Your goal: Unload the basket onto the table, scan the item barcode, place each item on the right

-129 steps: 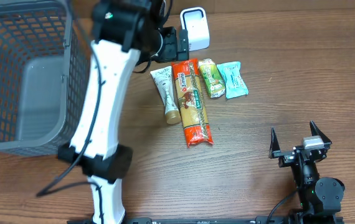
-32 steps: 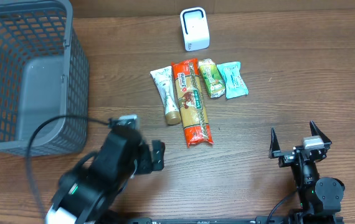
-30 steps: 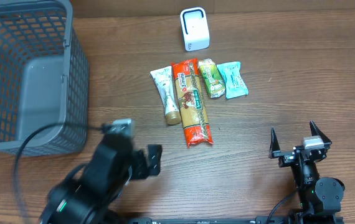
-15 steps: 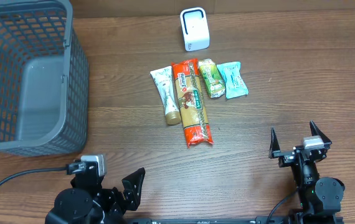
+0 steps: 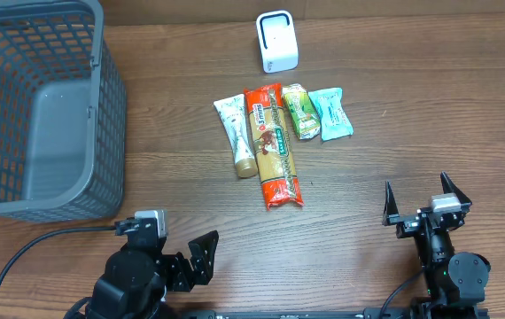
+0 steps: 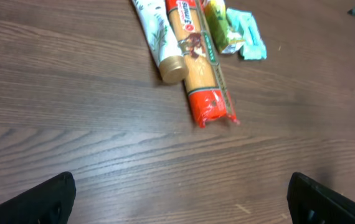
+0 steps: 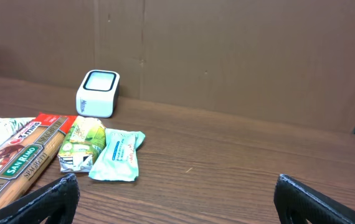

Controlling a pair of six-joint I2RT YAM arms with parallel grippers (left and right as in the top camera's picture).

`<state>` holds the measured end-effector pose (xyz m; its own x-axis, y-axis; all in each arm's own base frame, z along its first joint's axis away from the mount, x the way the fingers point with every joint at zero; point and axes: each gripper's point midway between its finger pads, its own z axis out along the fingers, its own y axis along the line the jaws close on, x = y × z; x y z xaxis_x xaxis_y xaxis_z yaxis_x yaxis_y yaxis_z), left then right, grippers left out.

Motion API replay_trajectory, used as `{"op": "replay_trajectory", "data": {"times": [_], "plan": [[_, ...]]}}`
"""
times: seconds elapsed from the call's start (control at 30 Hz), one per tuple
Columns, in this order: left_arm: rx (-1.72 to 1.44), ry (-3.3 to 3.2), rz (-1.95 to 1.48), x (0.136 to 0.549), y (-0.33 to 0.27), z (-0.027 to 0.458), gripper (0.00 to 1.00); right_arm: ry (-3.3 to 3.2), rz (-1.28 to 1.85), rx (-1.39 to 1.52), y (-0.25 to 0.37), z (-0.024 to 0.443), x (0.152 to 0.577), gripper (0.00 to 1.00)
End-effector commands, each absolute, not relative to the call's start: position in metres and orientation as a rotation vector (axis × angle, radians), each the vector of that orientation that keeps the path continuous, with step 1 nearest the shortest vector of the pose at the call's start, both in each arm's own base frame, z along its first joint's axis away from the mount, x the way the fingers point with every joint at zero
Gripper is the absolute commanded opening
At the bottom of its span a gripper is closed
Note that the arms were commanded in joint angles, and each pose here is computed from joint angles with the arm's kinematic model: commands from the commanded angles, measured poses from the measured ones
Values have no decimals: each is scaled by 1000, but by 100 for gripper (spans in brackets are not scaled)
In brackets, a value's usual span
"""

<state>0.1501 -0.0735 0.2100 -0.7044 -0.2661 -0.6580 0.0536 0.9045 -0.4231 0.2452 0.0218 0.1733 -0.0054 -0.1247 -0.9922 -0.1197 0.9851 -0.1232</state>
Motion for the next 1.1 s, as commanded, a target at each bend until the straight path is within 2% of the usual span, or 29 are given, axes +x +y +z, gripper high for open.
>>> {"op": "replay_trajectory", "data": {"times": [0.0,0.73,1.0,1.07], "plan": [[-160,2301,-553,150,-75,207,100,1575,-4,-197,22,172,245,100],[-160,2333,-535,145,-73,201,100,1556,5,-207,25,176,245,100],[-161,2368,-514,140,-70,194,99,1473,211,-420,70,186,232,100],[-161,2375,-510,139,-69,192,99,1396,386,-567,102,196,213,100]]}}
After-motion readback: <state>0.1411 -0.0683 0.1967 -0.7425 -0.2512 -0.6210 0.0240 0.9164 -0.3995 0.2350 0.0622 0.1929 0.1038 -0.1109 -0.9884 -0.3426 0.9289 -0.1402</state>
